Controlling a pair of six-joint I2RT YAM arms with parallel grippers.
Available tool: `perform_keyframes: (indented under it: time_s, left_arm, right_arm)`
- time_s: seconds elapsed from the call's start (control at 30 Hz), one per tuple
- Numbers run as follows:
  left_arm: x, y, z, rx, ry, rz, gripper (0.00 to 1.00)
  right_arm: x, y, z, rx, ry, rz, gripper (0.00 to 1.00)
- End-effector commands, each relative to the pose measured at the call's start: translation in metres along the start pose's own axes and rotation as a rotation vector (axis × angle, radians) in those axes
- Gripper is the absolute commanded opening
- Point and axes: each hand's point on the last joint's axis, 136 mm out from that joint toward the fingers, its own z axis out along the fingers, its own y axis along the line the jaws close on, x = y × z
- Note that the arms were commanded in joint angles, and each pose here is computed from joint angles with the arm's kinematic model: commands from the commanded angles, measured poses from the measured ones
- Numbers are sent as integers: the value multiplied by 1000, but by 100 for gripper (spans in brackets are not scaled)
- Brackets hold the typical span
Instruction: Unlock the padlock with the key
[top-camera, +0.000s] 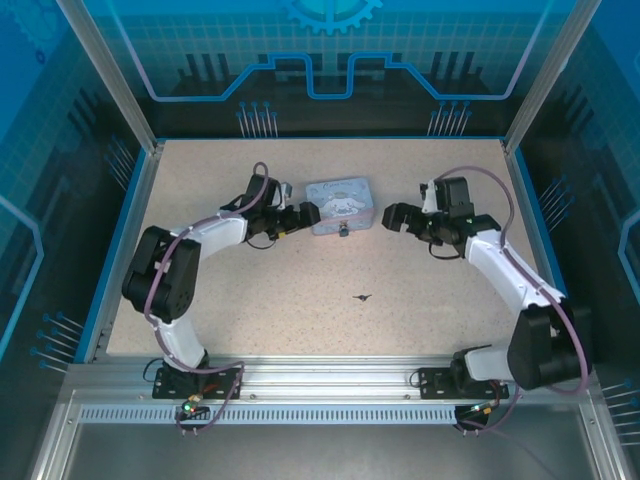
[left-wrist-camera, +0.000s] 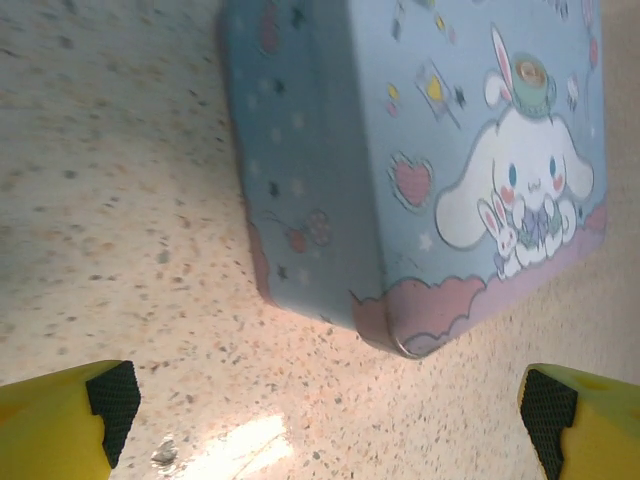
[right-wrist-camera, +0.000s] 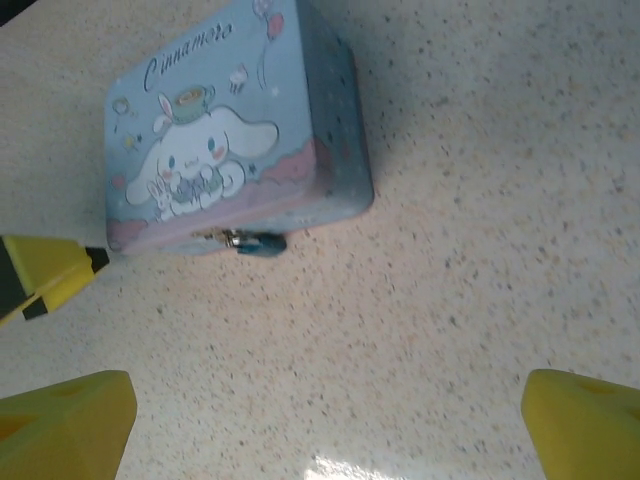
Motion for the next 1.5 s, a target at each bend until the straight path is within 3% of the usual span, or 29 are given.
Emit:
perform_keyframes:
  time_s: [0.0, 0.3, 0.6, 1.47]
  left_arm:
    - [-35, -9, -14, 10, -132, -37, 99]
    - [-82, -22, 14, 74, -157, -206, 99]
    - [-95, -33, 38, 137, -141, -293, 99]
    - [-39, -51, 33, 141, -90, -254, 99]
  right_arm:
    - [-23, 5, 15, -40, 8, 55, 100]
    - [-59, 13, 84, -94, 76, 175, 100]
    - [-52, 35, 138, -134, 155, 199, 100]
    - [28, 72, 125, -200, 202, 148, 100]
